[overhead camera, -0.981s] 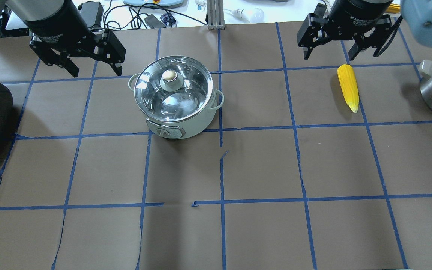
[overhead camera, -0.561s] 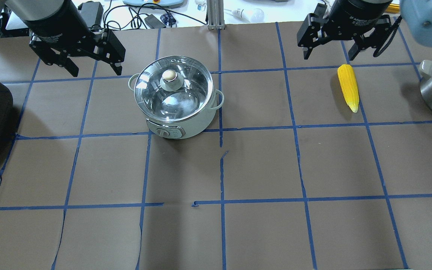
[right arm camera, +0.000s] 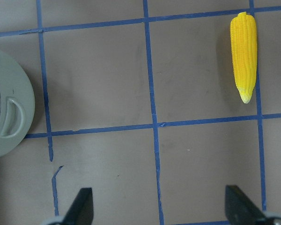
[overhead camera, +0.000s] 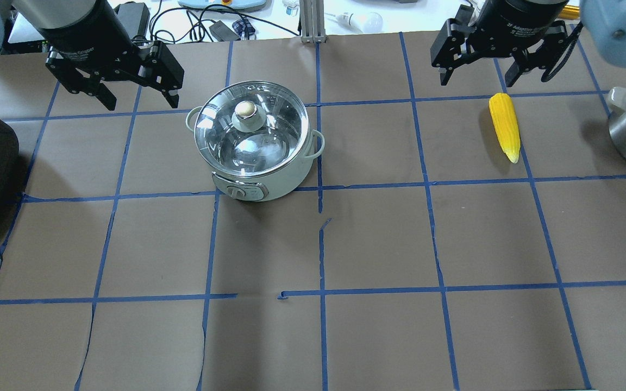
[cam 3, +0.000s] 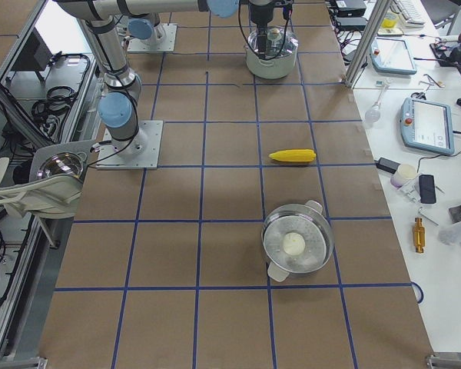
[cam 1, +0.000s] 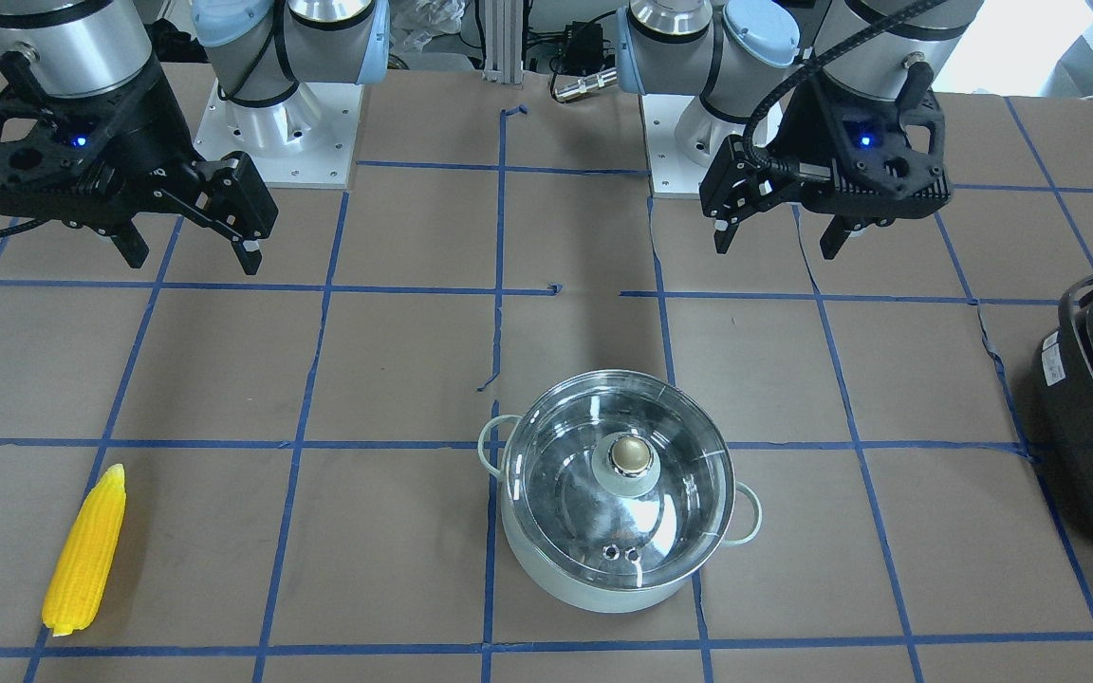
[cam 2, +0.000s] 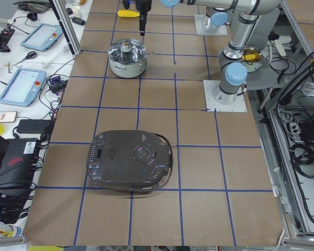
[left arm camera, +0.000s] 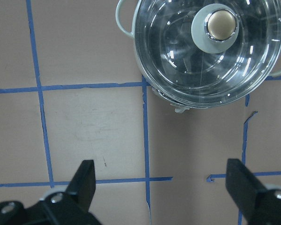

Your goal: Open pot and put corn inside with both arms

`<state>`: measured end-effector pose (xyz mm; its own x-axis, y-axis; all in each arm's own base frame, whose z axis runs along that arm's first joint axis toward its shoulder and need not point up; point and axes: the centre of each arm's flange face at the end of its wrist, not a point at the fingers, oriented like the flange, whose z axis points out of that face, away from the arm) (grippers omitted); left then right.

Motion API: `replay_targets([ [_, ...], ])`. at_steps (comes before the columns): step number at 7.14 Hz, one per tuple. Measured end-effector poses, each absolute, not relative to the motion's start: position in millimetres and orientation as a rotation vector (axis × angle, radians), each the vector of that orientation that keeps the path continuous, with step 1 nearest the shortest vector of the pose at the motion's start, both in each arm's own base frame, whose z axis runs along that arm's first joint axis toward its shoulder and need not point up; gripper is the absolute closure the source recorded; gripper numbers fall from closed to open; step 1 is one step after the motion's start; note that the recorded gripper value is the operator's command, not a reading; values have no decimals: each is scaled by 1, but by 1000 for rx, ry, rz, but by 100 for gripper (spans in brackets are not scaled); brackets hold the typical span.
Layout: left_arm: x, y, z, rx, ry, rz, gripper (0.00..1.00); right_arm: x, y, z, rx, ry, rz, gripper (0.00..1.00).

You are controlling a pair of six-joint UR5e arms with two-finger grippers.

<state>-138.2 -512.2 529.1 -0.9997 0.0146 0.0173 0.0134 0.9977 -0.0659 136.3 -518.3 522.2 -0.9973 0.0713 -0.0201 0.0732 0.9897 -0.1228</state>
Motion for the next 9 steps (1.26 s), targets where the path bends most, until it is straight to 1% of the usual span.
replay_targets([
  [2, -146, -527, 529, 77, -3088, 141, 0, 137, -518, 522, 113, 3118, -194, 0],
  [5, -161, -538, 519, 82, -3094, 136, 1, 137, -518, 522, 116, 3118, -192, 0],
  [6, -162, -540, 517, 78, -3102, 142, 5, 137, -518, 522, 115, 3118, -191, 0],
  [7, -166, -550, 509, 72, -3100, 170, 7, 136, -518, 522, 113, 3120, -190, 0],
  [8, -174, -565, 494, 68, -3096, 191, 2, 136, -518, 521, 110, 3120, -189, 0],
  [9, -186, -580, 472, 78, -3093, 192, 0, 136, -518, 521, 108, 3121, -189, 0],
])
